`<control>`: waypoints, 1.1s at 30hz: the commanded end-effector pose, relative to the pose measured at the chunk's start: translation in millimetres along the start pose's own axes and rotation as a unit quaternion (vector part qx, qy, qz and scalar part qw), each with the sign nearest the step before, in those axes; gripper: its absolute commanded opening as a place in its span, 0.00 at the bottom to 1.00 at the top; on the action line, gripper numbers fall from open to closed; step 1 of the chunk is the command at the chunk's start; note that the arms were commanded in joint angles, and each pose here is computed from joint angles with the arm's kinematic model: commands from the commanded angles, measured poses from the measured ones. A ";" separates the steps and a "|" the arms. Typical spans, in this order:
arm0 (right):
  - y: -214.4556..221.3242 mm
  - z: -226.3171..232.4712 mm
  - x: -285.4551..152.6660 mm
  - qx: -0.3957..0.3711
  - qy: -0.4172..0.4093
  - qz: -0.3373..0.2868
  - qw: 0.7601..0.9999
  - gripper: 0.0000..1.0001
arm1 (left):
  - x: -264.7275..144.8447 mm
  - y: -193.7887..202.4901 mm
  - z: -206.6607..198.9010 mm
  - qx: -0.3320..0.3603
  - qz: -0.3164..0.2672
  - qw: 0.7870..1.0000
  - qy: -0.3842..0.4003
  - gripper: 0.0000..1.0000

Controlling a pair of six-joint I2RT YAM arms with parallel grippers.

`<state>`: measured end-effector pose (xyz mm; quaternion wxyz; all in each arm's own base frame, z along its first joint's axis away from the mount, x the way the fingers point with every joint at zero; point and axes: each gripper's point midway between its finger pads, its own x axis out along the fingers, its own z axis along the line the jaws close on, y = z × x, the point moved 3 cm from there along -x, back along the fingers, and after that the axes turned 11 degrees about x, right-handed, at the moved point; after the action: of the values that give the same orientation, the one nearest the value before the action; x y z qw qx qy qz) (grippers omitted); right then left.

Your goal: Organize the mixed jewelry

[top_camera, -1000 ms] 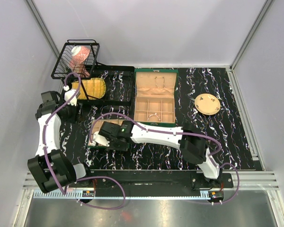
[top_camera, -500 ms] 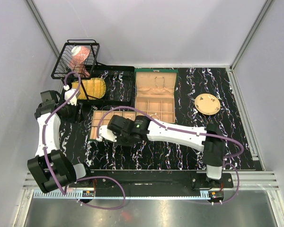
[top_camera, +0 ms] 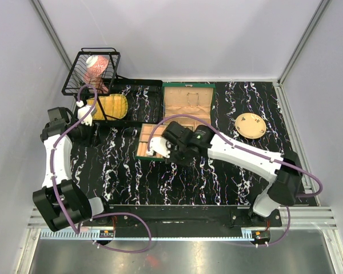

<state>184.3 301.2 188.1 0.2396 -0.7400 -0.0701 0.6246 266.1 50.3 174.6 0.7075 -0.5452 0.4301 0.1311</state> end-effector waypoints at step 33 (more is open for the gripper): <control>79.1 -95.5 -20.8 -0.017 -0.008 -0.032 0.999 0.00 | -12.0 -39.1 9.8 -0.005 -0.044 0.999 0.018 0.56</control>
<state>229.9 180.6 163.9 0.2360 -0.7198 -0.0465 0.6511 279.8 49.6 189.6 0.6950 -0.5598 0.4351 0.1191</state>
